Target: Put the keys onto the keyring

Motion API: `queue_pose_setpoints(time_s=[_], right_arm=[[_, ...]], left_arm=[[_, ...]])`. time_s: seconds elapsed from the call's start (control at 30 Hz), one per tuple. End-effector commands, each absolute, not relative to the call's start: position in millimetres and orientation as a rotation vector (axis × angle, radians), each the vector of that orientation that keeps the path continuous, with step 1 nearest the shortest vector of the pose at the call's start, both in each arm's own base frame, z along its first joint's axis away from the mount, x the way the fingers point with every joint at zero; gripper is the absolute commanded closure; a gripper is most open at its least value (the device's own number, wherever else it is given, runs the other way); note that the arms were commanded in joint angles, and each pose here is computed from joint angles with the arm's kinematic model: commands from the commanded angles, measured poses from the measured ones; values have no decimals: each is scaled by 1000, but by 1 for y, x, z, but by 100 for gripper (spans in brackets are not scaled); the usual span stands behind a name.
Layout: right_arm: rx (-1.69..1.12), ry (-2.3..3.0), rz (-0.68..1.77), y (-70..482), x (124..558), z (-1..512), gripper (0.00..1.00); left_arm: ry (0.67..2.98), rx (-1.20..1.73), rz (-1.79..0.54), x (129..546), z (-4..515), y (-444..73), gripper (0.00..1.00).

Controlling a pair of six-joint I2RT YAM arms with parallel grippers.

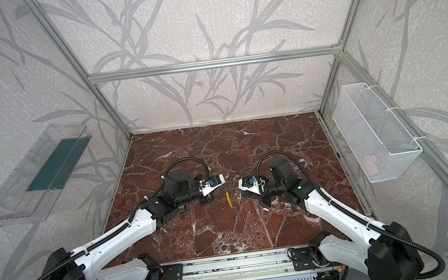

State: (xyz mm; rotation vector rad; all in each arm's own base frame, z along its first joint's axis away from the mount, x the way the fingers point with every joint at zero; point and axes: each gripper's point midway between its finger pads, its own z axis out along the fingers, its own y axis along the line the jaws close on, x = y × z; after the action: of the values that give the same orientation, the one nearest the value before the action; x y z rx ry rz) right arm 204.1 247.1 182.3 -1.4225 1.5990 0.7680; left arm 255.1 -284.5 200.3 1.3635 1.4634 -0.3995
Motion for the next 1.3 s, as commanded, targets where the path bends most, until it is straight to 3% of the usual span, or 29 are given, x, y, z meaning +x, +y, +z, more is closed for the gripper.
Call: queue_pose_setpoints(time_s=[0.0, 0.67, 1.27], right_arm=[[-1343, 1554, 822, 253, 205, 203, 100], [-1250, 1554, 866, 265, 218, 214, 100], [-1186, 1585, 865, 267, 229, 216, 100]], left_arm=[[1356, 1324, -327, 259, 221, -288, 100], [1240, 1347, -352, 241, 244, -311, 100], [1277, 1389, -368, 235, 242, -316, 100]])
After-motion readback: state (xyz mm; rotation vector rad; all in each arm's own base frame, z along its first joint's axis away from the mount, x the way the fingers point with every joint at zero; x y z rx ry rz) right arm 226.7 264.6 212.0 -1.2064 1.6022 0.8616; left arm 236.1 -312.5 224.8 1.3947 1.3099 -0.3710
